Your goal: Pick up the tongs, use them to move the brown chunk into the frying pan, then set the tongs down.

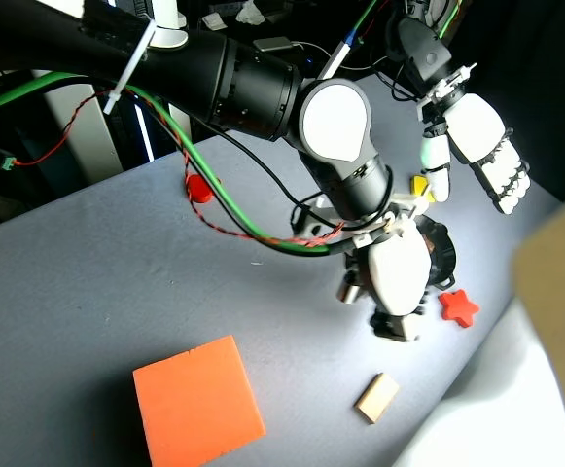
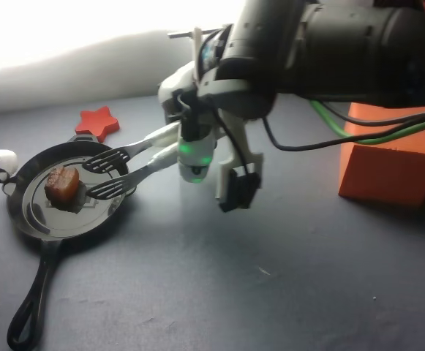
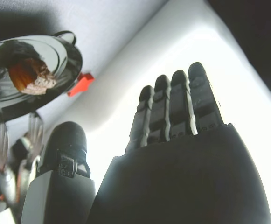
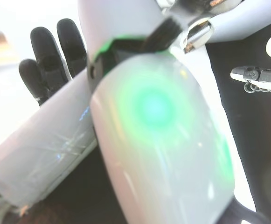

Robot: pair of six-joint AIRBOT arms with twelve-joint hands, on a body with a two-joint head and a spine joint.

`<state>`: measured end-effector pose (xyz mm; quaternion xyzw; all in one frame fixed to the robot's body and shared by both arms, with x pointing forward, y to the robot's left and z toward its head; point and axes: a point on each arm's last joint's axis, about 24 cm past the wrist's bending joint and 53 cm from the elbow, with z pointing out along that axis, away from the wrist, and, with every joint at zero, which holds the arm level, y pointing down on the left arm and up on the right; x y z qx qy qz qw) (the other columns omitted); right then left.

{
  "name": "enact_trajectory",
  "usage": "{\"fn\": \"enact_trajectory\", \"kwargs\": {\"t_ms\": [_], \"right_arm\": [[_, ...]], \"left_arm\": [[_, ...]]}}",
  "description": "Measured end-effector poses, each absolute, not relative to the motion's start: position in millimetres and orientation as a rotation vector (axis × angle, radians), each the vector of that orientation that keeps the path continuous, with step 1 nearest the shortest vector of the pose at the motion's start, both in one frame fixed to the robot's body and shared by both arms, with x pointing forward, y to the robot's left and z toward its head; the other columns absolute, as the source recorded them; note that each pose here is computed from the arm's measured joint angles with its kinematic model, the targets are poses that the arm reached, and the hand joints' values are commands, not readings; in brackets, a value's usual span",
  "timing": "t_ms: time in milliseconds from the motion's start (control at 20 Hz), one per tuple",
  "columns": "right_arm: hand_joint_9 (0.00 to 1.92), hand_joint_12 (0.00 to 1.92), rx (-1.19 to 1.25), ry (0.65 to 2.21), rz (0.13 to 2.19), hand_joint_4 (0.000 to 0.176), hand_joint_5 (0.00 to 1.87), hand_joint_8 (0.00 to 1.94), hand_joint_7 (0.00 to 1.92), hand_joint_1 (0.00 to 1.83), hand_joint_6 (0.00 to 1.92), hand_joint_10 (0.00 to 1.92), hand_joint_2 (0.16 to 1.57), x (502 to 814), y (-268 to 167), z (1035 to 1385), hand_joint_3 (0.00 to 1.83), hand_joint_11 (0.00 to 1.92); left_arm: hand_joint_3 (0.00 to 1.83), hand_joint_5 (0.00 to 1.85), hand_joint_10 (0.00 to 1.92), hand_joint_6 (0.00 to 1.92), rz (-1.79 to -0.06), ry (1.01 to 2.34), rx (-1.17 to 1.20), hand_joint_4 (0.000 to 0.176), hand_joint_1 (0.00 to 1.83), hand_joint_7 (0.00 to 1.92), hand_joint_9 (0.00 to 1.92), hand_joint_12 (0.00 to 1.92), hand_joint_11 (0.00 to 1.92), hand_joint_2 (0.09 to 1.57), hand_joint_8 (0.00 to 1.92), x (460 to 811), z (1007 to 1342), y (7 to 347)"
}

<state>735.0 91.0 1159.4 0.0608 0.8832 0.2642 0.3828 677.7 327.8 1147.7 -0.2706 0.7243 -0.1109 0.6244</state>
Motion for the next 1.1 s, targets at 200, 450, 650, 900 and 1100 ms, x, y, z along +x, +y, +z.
{"fn": "enact_trajectory", "kwargs": {"t_ms": [200,450,650,900,1100], "right_arm": [[0.81,1.38,0.115,2.259,0.662,0.0,0.76,0.01,0.85,1.05,0.01,0.12,1.2,715,65,1160,0.0,0.23],[0.81,1.37,-0.096,2.168,0.645,0.0,0.76,0.01,0.86,1.03,0.01,0.12,1.21,678,48,1168,0.0,0.23],[0.79,1.41,-0.249,2.071,0.614,0.0,0.73,0.0,0.83,1.01,0.0,0.09,1.21,664,49,1157,0.0,0.19],[0.65,1.39,-0.27,2.023,0.696,0.0,0.6,0.0,0.69,0.88,0.0,0.03,1.17,658,54,1153,0.0,0.03],[0.42,1.07,-0.266,2.067,0.716,0.0,0.38,0.0,0.47,0.6,0.0,0.0,1.16,646,56,1136,0.0,0.0]], "left_arm": [[0.0,0.01,0.0,0.0,-0.305,1.676,-0.624,0.0,0.0,0.06,0.01,0.0,0.0,1.35,0.0,678,1146,309],[0.0,0.03,0.0,0.01,-0.352,1.7,-0.606,0.0,0.0,0.06,0.01,0.0,0.0,1.35,0.0,672,1145,287],[0.0,0.02,0.0,0.01,-0.407,1.717,-0.603,0.0,0.0,0.05,0.0,0.0,0.0,1.34,0.0,664,1145,265],[0.0,0.02,0.0,0.0,-0.486,1.737,-0.593,0.0,0.0,0.06,0.01,0.0,0.0,1.34,0.0,655,1146,232],[0.0,0.01,0.0,0.0,-0.537,1.742,-0.58,0.0,0.0,0.06,0.01,0.0,0.0,1.35,0.0,650,1150,211]]}}
